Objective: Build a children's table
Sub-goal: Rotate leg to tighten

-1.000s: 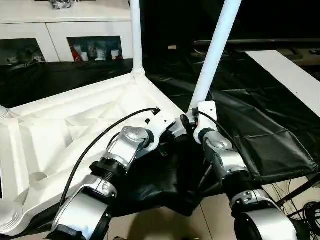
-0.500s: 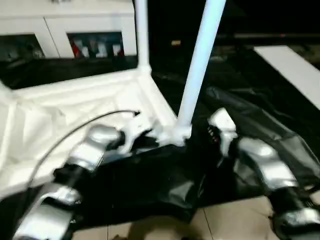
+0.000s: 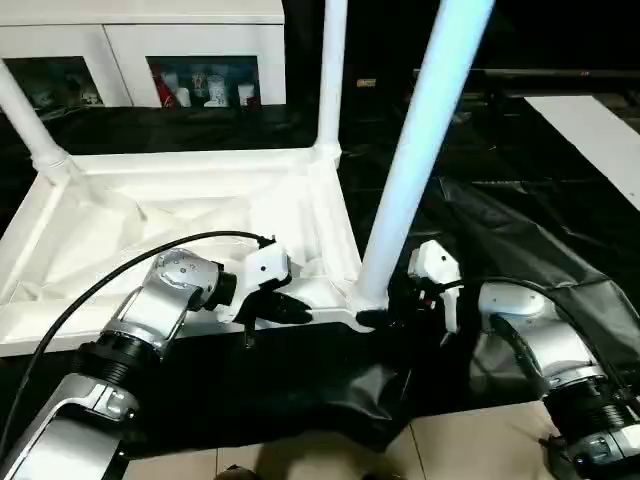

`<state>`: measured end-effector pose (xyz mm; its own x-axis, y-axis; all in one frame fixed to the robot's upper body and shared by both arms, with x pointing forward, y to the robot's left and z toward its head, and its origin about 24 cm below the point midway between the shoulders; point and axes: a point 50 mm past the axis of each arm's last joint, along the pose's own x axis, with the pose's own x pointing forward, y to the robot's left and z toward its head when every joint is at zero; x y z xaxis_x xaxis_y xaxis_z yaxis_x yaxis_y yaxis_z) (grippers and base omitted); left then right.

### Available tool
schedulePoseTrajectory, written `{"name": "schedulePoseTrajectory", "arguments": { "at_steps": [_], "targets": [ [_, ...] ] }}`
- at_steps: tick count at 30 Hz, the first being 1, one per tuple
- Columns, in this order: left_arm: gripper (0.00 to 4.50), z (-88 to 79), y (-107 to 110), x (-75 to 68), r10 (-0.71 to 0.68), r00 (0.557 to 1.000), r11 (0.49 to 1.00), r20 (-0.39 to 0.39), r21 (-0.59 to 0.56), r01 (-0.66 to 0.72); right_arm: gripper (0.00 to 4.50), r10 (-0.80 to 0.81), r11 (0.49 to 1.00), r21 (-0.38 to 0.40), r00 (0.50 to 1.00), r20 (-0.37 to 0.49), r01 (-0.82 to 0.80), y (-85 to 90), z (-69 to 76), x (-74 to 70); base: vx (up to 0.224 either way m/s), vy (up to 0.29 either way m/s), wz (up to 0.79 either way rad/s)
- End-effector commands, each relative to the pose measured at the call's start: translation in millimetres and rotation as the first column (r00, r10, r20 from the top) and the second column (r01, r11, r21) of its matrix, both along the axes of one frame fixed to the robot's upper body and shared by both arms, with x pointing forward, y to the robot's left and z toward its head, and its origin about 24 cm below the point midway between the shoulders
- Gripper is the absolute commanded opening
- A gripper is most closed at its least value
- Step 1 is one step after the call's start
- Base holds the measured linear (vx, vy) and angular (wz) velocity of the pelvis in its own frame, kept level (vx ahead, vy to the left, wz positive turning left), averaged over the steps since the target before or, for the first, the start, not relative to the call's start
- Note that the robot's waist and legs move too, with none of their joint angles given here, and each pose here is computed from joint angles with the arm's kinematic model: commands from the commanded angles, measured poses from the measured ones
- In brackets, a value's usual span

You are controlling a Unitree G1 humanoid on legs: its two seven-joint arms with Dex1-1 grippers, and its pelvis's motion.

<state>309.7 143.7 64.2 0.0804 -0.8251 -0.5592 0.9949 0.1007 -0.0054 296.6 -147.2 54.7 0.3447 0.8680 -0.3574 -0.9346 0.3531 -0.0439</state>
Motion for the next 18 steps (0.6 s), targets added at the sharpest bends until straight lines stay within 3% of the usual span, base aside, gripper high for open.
{"name": "schedulePoseTrajectory", "arguments": {
  "at_steps": [1,14,18],
  "targets": [
    [0.00,-2.7,-6.0,-6.4,-0.055,0.998,0.998,-0.040,-0.032,0.054,3.84,0.025,1.000,-0.005,1.000,0.016,-0.025,2.1,5.5,1.8,0.000,0.000,0.00],
    [0.00,-4.2,-6.7,-7.3,-0.055,0.997,0.998,-0.050,-0.029,0.053,2.74,0.041,0.999,0.030,0.999,-0.017,-0.041,7.0,2.9,1.5,0.000,0.000,0.00],
    [0.00,-4.9,-5.6,-7.7,-0.055,0.997,0.998,-0.055,-0.025,0.054,2.70,0.043,0.999,0.030,0.999,-0.022,-0.042,7.3,1.8,1.1,0.000,0.000,0.00]
  ]
}}
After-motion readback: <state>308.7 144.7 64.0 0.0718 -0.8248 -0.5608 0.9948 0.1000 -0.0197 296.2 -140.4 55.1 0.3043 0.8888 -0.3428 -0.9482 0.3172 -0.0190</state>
